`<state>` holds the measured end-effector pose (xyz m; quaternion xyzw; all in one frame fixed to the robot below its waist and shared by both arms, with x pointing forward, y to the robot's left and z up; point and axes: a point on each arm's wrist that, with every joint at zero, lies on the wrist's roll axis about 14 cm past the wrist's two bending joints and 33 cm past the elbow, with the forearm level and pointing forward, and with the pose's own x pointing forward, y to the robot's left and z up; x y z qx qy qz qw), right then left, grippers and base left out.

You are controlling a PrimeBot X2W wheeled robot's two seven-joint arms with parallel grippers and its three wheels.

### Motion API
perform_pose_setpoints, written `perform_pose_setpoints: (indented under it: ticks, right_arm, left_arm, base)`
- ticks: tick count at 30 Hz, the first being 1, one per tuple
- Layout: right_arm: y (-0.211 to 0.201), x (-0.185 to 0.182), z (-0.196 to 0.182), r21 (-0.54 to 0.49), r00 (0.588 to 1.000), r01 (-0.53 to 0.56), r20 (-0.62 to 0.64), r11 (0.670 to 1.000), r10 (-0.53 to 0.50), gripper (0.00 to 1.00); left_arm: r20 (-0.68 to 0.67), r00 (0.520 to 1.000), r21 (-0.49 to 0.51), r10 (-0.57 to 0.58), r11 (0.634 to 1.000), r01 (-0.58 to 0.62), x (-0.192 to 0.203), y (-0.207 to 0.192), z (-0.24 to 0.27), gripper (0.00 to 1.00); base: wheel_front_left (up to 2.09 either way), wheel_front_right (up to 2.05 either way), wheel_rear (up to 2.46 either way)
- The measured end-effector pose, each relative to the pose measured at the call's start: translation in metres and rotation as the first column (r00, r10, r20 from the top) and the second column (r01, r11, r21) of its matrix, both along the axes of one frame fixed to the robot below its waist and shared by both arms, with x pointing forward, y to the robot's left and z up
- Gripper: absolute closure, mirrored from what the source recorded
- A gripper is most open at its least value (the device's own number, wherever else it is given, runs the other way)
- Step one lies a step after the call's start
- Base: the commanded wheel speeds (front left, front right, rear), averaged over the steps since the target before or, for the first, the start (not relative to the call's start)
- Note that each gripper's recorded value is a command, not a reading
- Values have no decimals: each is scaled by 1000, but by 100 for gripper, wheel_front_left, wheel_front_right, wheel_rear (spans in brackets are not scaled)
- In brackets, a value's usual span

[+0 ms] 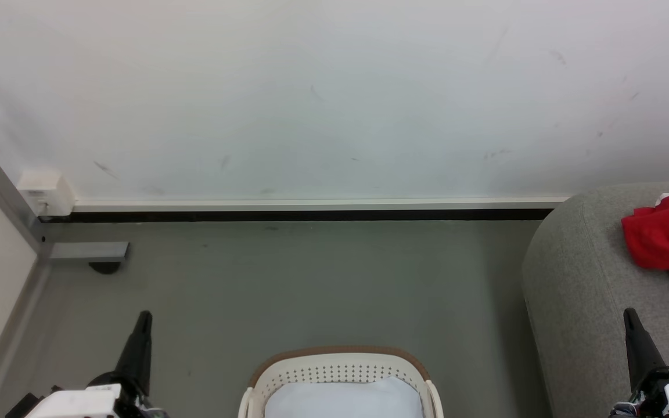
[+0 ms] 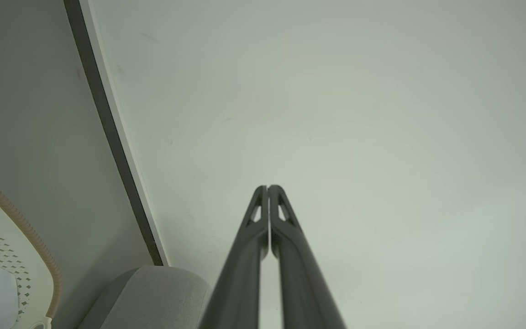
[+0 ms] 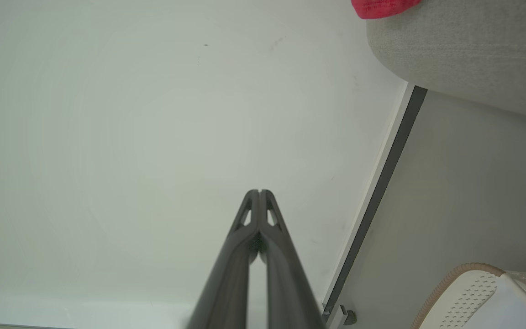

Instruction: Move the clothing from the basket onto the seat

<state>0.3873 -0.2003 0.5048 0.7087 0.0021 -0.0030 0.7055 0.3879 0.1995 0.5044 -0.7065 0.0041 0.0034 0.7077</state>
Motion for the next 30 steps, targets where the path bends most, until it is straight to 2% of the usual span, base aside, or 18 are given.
perform_pose_setpoints:
  ticks: [30]
  right_arm:
    - [0, 0, 0, 1, 1000, -1, 0, 1000, 1, 100]
  left_arm:
    - [0, 1000, 0, 0, 1000, 0, 0, 0, 0, 100]
  base:
    - [0, 0, 0]
